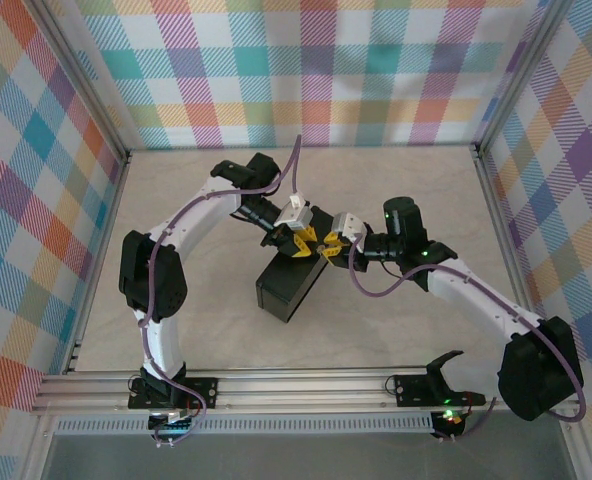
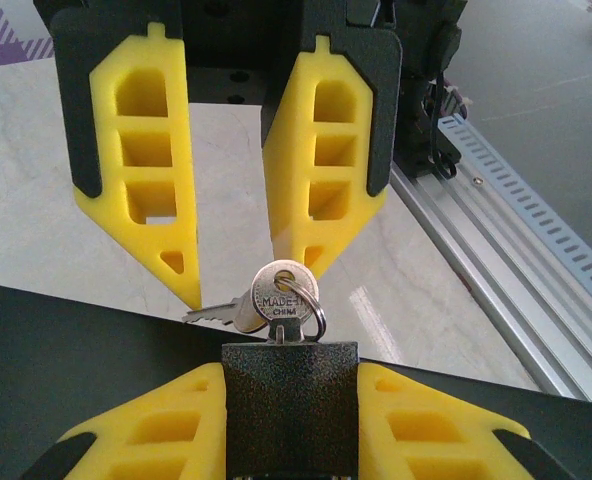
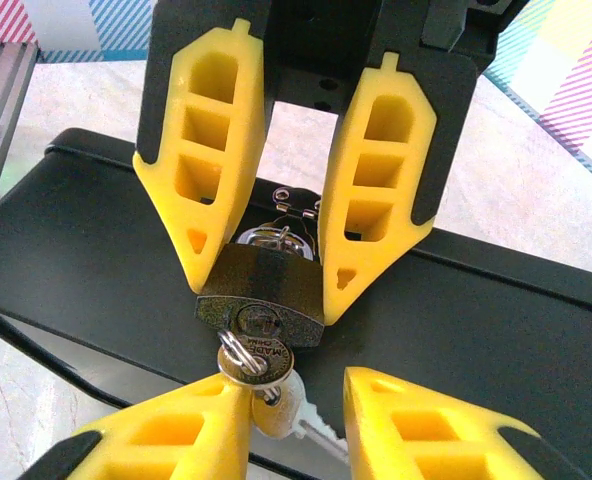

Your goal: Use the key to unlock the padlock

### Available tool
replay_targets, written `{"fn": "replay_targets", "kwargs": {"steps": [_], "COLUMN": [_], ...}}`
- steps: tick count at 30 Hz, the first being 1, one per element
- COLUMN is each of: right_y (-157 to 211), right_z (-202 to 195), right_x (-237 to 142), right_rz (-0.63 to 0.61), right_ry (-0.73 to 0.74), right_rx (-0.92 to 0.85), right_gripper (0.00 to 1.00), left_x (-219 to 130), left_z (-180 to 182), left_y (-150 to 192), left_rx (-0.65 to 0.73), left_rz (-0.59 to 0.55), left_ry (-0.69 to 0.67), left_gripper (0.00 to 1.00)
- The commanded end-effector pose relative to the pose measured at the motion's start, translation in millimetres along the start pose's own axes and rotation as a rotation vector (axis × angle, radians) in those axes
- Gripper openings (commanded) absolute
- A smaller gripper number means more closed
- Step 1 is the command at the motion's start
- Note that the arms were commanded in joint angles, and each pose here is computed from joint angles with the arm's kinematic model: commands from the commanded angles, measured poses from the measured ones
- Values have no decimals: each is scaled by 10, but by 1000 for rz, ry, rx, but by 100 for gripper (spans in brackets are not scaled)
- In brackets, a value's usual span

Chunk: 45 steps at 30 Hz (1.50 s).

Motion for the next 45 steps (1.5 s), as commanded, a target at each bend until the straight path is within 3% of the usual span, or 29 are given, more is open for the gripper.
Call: {"fn": "replay_targets", "kwargs": {"steps": [1, 17, 21, 35, 45], "right_y": [-252, -397, -400, -212, -286], "right_z": [-56, -4, 19, 130, 91], "right_x": [-67, -25, -32, -10, 4], "right_rz": [-74, -114, -113, -37, -77], "right_ry": [22, 13, 4, -43, -36], "right_rx": [-49, -62, -63, -60, -63], "right_gripper": [32, 32, 27, 28, 18], "left_x": [-103, -103, -107, -116, -114], "left_z": [-95, -93, -91, -102, -107], "left_y": [-254, -275, -283, -311, -306], "left_rx": [49, 51, 52, 55, 50], "left_rz": [-90, -97, -102, -108, -108], "left_ry": [27, 31, 31, 32, 36], "left_gripper": [15, 15, 15, 15, 15]}}
Point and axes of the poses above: each hand's point on the last joint's axis, 136 mm out from that joint toward the fingers, its own x axis out along the fingers, its own z axis along the line the jaws close on, y = z × x, the point moved 2 cm from there along -x, back along the fingers, and after that the axes turned 14 degrees about -x, right-handed, at the moved point
